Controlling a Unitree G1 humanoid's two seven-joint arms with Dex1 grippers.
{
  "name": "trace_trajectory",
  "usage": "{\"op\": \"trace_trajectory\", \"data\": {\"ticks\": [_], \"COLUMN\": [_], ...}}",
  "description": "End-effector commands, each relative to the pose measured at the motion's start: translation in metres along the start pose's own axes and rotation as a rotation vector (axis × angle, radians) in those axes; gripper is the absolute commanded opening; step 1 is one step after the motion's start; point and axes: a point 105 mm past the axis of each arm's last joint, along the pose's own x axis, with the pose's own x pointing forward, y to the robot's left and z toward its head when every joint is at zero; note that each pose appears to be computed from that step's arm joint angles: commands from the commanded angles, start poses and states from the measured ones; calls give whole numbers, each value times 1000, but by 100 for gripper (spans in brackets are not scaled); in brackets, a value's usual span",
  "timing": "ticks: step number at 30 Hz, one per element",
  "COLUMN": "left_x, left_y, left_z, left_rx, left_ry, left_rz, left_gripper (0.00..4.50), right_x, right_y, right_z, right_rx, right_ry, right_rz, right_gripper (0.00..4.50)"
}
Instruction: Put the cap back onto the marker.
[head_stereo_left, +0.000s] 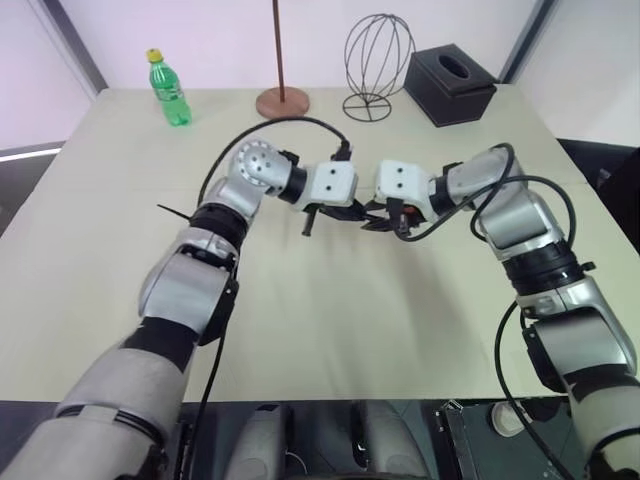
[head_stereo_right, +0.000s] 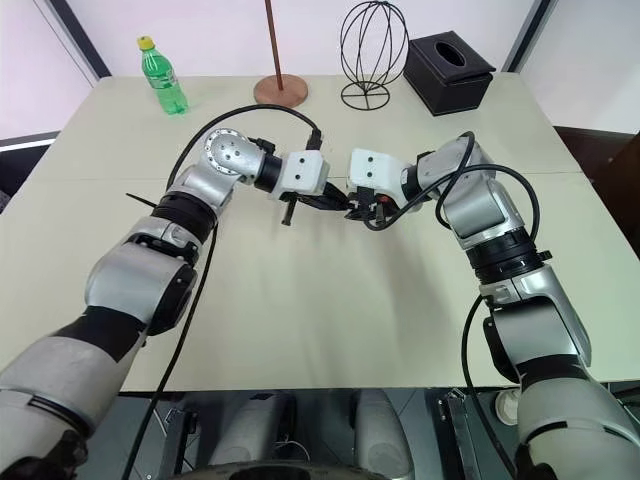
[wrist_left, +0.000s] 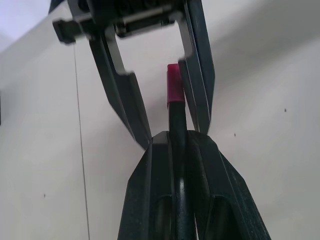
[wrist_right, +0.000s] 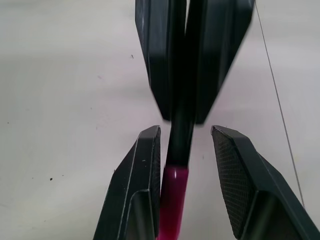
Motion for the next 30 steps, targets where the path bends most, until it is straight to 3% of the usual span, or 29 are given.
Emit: {"op": "trace_trajectory", "data": {"ticks": [1, 13, 17, 21, 27, 30], "left_x": [-5, -28, -70, -123, -172, -183], "left_y": [-3, -11, -1, 10, -25, -45], "left_z": [-15, -59, -77, -96, -110, -109], "left_rx": [7, -92, -290, -431, -664, -778], "left_ry": [72, 196, 129, 133, 198, 213], "left_rz": [14, 170, 434, 726, 823, 852], "left_gripper": [2, 2, 2, 2, 2, 2], "right_x": [-13, -21, -38, -50, -62, -63], "right_y": [-2, 6, -18, -19, -5, 2], "right_z": [11, 14, 2, -8, -33, -49], "right_rx": [5, 115, 186, 222, 328, 376], "right_ry": [-38, -95, -85, -91, -86, -68], "right_rz": [-27, -63, -279, -372, -431, -455], "right_gripper": [160, 160, 160, 160, 160, 160]}}
